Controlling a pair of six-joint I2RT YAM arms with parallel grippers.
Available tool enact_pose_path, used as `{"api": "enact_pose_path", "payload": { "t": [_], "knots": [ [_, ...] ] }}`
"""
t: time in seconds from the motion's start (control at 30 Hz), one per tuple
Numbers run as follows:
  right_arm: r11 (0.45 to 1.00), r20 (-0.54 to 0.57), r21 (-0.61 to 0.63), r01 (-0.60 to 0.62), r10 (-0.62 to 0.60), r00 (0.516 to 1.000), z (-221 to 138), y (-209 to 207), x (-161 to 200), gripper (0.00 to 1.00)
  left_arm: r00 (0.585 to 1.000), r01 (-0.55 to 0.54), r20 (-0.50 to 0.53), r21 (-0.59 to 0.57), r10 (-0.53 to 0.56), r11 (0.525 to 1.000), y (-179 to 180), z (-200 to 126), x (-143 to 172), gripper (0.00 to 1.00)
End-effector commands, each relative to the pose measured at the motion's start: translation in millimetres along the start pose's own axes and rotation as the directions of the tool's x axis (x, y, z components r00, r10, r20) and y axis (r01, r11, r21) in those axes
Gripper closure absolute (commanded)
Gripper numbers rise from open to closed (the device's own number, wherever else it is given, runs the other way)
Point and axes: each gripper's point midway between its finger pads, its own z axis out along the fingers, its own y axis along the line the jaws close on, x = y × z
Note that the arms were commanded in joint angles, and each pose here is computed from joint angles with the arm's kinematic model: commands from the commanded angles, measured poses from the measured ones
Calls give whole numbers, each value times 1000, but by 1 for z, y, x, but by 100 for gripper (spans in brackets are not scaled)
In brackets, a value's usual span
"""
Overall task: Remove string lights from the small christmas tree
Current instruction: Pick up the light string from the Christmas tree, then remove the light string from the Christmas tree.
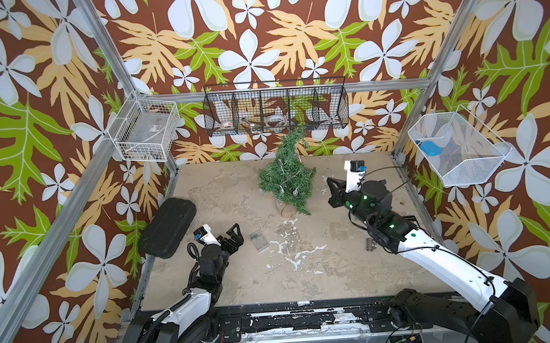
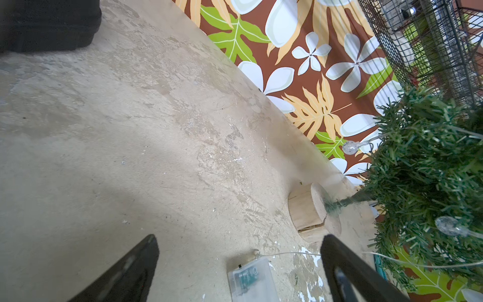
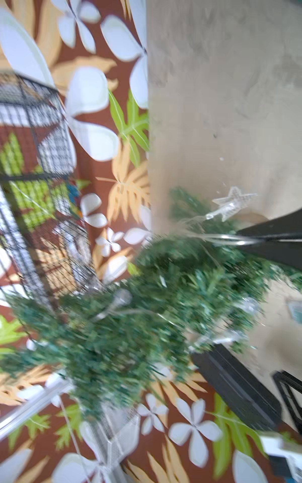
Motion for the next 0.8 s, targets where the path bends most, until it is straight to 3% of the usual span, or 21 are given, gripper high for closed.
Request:
{"api": "enact_pose_path", "payload": {
  "t": [0.0, 0.27, 0.47, 0.77],
  "knots": [
    [997, 3, 76, 22, -22, 1000, 1, -20, -19, 100, 1000, 18, 12, 43, -18, 999, -9, 0, -4, 2],
    [998, 115, 47, 36, -41, 992, 41, -2, -96, 100, 999, 43, 4, 141, -44, 989, -25, -6, -3, 2],
    [999, 179, -42, 28, -20, 984, 88, 31, -157, 100, 1000, 21, -20, 143, -18, 990, -28, -1, 0, 2],
    [975, 213, -223, -21, 69, 975, 143, 73, -198, 100, 999, 15, -39, 161, -9, 987, -31, -1, 3, 2]
  ]
}}
